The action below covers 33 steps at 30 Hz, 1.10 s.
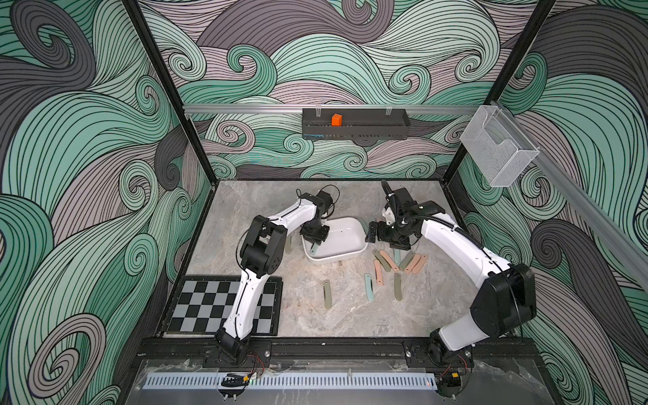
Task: Take the fruit knife out of the storage box
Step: Pick up the fruit knife from the storage box, then place the fruit knife at the center of the board.
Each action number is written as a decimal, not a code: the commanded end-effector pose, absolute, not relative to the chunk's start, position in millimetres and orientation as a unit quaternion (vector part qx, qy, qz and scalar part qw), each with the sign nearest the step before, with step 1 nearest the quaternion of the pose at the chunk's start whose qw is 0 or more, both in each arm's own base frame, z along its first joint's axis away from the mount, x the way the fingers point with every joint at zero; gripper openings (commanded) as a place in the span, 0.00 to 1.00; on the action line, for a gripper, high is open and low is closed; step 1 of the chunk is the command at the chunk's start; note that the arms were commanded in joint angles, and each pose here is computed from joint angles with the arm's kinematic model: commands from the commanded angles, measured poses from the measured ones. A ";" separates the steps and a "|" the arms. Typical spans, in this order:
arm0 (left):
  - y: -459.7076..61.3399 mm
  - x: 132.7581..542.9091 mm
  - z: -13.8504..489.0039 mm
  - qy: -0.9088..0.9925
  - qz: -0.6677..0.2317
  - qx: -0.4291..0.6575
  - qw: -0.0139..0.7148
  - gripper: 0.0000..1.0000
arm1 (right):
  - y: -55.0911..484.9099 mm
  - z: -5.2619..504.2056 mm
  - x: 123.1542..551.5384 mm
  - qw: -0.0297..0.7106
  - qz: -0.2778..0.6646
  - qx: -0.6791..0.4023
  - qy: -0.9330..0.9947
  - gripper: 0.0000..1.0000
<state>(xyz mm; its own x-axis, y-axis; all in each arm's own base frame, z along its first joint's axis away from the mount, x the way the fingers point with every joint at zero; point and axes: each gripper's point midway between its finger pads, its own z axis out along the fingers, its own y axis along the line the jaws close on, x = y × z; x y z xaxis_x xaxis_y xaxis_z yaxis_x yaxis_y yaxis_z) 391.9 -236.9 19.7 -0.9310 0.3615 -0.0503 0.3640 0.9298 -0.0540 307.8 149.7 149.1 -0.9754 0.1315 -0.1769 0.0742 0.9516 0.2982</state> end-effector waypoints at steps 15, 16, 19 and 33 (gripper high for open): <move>-242.5 397.1 94.6 0.982 -0.035 0.177 0.061 0.26 | 178.2 161.3 309.4 0.110 0.198 0.047 0.973 0.98; -242.7 394.9 99.9 0.982 -0.038 0.175 0.063 0.26 | 180.3 161.7 308.5 0.110 0.199 0.046 0.973 0.98; -239.3 386.8 113.0 0.984 -0.039 0.164 0.064 0.26 | 187.3 160.9 305.1 0.109 0.200 0.040 0.973 0.98; -186.5 307.1 157.4 0.993 -0.044 0.070 0.083 0.29 | 232.6 153.9 280.6 0.110 0.205 0.009 0.972 0.98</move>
<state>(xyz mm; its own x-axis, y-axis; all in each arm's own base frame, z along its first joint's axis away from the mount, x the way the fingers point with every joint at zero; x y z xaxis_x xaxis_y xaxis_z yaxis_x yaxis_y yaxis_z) 321.2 -195.8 155.5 -0.9629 0.1992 -0.1823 0.2165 0.9730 -0.0800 282.6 229.8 151.4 -0.9799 0.0328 -0.1967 -0.0490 0.9167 0.3967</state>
